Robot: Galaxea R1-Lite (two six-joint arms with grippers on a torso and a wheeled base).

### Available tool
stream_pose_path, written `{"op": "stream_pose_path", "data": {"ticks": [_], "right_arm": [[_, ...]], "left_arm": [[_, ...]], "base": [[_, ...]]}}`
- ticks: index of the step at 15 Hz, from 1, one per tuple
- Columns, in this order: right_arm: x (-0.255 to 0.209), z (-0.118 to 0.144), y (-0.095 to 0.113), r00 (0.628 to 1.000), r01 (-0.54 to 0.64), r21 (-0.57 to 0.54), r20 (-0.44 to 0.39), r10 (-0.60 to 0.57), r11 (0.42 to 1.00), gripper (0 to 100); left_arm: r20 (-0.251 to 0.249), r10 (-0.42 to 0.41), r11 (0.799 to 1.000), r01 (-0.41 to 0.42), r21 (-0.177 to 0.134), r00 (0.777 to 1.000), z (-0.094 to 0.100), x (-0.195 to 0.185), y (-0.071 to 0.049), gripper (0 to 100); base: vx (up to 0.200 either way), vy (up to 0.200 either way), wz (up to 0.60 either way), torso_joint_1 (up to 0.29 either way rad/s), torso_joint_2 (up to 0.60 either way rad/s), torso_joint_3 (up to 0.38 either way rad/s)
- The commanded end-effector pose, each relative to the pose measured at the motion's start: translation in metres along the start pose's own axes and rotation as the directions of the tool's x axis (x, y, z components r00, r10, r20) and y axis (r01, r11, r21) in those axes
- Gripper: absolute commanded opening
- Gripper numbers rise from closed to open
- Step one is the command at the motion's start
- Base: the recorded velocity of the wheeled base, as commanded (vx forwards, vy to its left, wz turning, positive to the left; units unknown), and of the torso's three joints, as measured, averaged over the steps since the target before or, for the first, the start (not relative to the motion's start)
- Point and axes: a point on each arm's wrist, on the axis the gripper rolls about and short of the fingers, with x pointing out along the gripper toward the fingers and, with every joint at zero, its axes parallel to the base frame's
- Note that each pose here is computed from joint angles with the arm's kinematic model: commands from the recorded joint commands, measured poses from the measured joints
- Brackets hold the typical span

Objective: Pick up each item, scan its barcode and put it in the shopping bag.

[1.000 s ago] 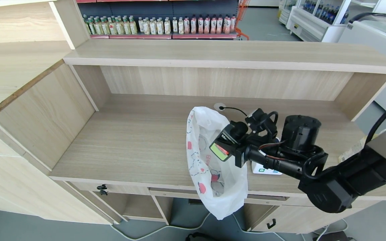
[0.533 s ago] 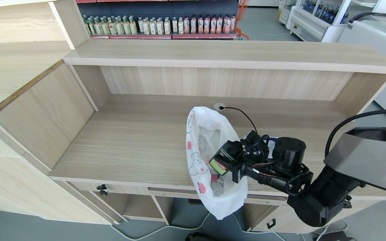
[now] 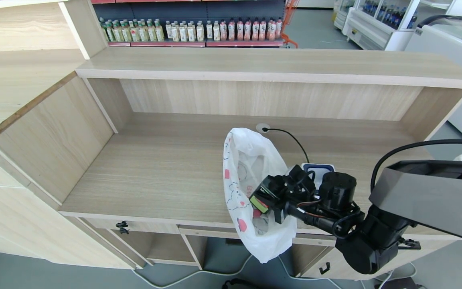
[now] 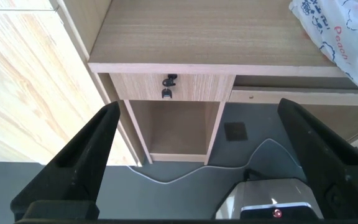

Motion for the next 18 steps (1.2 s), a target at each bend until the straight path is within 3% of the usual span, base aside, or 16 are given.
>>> {"op": "stream_pose_path", "data": {"ticks": [1, 4, 5, 9, 10, 14, 18], "right_arm": [[0.000, -0.006, 0.000, 1.000, 0.001, -0.003, -0.016, -0.001, 1.000, 0], [0.000, -0.006, -0.001, 1.000, 0.003, -0.026, -0.015, -0.003, 1.000, 0], [-0.001, -0.004, -0.001, 1.000, 0.004, -0.027, -0.013, -0.004, 1.000, 100], [-0.014, 0.026, -0.005, 0.999, 0.007, -0.004, 0.043, -0.006, 1.000, 100], [-0.028, 0.053, -0.005, 0.995, -0.003, 0.011, 0.101, 0.001, 1.000, 100], [-0.076, 0.111, -0.009, 0.973, 0.017, 0.006, 0.231, -0.018, 1.000, 100], [-0.157, 0.122, -0.019, 0.966, 0.204, -0.023, 0.170, -0.197, 0.979, 100]], "left_arm": [[0.000, 0.000, 1.000, 0.000, 0.000, 1.000, 0.000, 0.000, 0.000, 100], [0.000, 0.000, 1.000, 0.000, 0.000, 1.000, 0.000, 0.000, 0.000, 100], [0.000, 0.000, 1.000, 0.000, 0.000, 1.000, 0.000, 0.000, 0.000, 100], [0.000, 0.000, 1.000, 0.000, 0.000, 1.000, 0.000, 0.000, 0.000, 100], [0.000, 0.000, 1.000, 0.000, 0.000, 1.000, 0.000, 0.000, 0.000, 100], [0.000, 0.000, 1.000, 0.000, 0.000, 1.000, 0.000, 0.000, 0.000, 100], [0.000, 0.000, 1.000, 0.000, 0.000, 1.000, 0.000, 0.000, 0.000, 100]], "base": [[0.000, 0.000, 0.00, 0.000, 0.00, 0.000], [0.000, 0.000, 0.00, 0.000, 0.00, 0.000], [0.000, 0.000, 0.00, 0.000, 0.00, 0.000], [0.000, 0.000, 0.00, 0.000, 0.00, 0.000], [0.000, 0.000, 0.00, 0.000, 0.00, 0.000], [0.000, 0.000, 0.00, 0.000, 0.00, 0.000], [0.000, 0.000, 0.00, 0.000, 0.00, 0.000]]}}
